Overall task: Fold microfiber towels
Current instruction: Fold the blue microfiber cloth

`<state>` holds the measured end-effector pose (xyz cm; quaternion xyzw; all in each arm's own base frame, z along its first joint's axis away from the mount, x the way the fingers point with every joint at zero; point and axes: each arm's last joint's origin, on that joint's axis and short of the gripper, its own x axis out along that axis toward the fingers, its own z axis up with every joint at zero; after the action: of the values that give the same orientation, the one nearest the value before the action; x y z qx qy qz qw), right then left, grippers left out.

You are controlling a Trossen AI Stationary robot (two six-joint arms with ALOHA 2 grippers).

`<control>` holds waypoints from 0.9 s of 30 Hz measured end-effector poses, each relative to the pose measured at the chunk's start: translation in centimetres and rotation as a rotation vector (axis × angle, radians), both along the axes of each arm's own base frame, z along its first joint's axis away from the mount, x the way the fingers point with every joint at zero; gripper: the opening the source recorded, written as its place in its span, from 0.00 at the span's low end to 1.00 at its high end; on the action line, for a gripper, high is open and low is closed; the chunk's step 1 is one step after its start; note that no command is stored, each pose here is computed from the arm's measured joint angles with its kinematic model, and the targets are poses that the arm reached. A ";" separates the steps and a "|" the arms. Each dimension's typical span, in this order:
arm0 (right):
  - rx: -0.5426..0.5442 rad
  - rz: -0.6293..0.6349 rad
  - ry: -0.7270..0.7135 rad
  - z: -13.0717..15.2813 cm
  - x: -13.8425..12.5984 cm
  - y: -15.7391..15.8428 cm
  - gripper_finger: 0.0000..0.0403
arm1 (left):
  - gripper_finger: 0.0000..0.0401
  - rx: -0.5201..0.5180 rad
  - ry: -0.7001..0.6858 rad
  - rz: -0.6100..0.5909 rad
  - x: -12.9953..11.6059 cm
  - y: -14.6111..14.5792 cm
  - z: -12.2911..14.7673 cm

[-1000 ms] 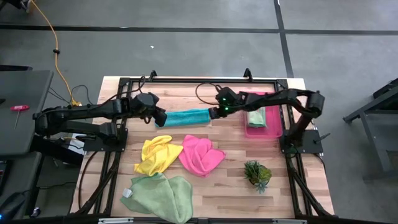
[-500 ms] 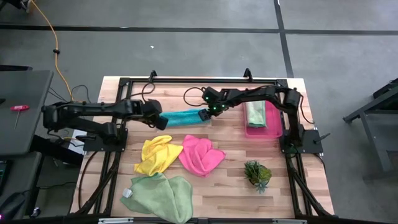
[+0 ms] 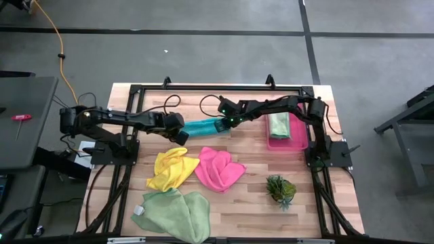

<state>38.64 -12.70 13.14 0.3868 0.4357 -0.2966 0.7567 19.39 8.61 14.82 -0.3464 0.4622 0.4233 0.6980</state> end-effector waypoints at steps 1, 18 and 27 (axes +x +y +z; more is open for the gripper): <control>-0.005 0.011 0.017 0.0 -0.1 0.0 0.10 | 0.00 0.003 -0.001 -0.006 0.0 0.0 0.0; -0.005 0.113 0.341 5.3 -5.8 0.9 0.01 | 0.00 0.234 -0.302 -0.367 3.3 -0.4 2.6; 0.010 -0.060 0.318 6.2 -6.2 0.8 0.00 | 0.00 0.229 -0.299 -0.475 2.6 -2.8 0.0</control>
<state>32.44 -11.91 19.38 0.3514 0.5398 -0.3745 0.6670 22.01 5.82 14.86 -0.2064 0.3716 0.2418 0.8723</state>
